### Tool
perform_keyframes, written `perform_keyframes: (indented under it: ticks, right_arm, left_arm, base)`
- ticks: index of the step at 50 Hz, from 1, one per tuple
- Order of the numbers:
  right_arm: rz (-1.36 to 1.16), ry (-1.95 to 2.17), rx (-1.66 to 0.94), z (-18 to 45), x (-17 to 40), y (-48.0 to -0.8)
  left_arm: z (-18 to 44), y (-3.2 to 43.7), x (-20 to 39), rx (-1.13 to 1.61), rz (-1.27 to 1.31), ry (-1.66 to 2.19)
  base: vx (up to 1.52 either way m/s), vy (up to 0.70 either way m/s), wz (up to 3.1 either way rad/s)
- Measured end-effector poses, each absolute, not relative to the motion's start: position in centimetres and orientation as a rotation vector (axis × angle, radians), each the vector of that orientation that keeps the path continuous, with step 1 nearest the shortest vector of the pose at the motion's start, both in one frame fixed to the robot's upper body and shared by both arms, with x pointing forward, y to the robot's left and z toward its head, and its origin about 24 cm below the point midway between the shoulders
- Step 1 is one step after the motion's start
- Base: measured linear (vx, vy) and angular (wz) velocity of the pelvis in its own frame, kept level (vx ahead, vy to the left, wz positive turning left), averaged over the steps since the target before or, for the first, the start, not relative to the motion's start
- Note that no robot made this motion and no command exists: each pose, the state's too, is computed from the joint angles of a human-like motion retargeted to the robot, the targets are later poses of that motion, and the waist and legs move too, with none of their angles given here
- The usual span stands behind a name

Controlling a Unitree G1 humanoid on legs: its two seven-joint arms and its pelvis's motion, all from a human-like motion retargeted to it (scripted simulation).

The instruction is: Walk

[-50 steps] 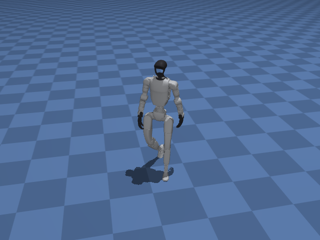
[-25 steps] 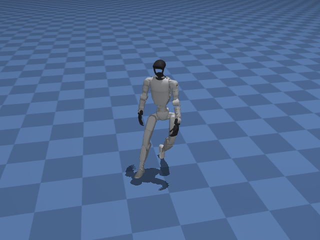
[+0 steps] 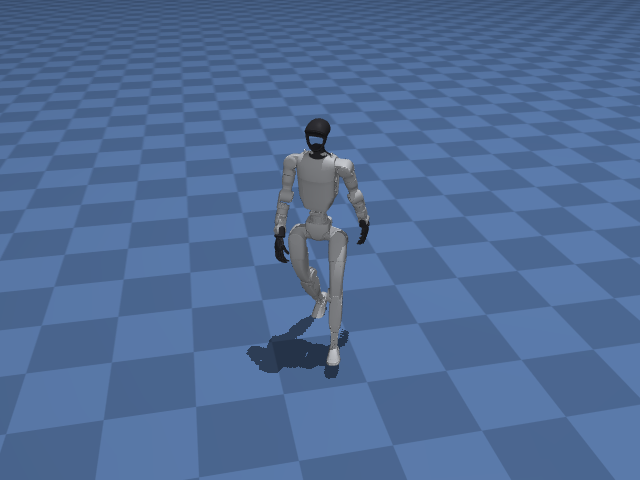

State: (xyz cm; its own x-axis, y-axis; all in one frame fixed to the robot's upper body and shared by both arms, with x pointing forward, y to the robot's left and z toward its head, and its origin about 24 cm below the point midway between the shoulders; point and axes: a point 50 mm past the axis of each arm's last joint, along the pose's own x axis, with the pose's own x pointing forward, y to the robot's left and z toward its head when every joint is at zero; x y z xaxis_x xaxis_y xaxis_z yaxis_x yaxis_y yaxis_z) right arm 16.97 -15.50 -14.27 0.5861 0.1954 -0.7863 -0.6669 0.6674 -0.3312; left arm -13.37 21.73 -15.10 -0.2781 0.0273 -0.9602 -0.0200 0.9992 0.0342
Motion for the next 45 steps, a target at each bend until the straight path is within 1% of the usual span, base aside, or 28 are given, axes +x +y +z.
perform_keyframes:
  ticks: [3,6,10,15,19,23,25,28,32,38,45]
  right_arm:
    - [0.519,0.916,-0.633,-15.5,13.8,-16.8]
    - [0.491,1.059,-0.591,-16.6,9.9,-18.6]
    - [0.423,1.248,-0.550,-17.1,4.9,-21.4]
    - [0.371,1.464,-0.556,-16.7,-0.7,-24.5]
    - [0.360,1.555,-0.560,-16.3,-2.8,-25.7]
    - [0.349,1.575,-0.553,-16.2,-3.2,-26.1]
    - [0.345,1.579,-0.545,-16.1,-3.4,-26.1]
    - [0.338,1.553,-0.546,-16.4,-2.5,-25.7]
    - [0.346,1.416,-0.552,-16.8,2.1,-24.2]
    - [0.446,1.146,-0.595,-16.8,9.0,-19.6]
    - [0.494,0.846,-0.641,-14.7,16.1,-16.1]
  left_arm:
    - [-16.0,22.2,-10.3,0.044,0.027,1.772]
    - [-16.8,23.1,-5.5,0.126,-0.032,1.657]
    - [-16.9,23.9,3.8,0.241,-0.115,1.412]
    - [-14.4,23.3,14.8,0.276,-0.120,1.029]
    - [-11.4,23.3,20.7,0.296,-0.118,0.797]
    - [-9.7,23.3,23.2,0.325,-0.125,0.696]
    - [-10.0,22.7,22.9,0.333,-0.151,0.705]
    - [-11.5,21.7,21.0,0.324,-0.192,0.772]
    - [-14.0,21.2,16.8,0.311,-0.197,0.934]
    - [-17.0,21.6,6.1,0.228,-0.137,1.278]
    - [-17.1,21.3,-5.4,0.094,-0.007,1.590]
  base:
    - [0.76,0.15,0.07]
    - [0.85,0.17,-0.27]
    - [0.71,0.13,0.34]
    - [0.80,0.05,0.44]
    - [0.87,-0.28,-0.14]
    - [0.75,-0.20,-0.30]
    - [1.07,0.08,0.65]
    - [0.90,0.19,1.27]
    - [0.71,0.20,0.76]
    - [0.83,-0.38,-0.40]
    - [0.61,-0.05,-0.33]
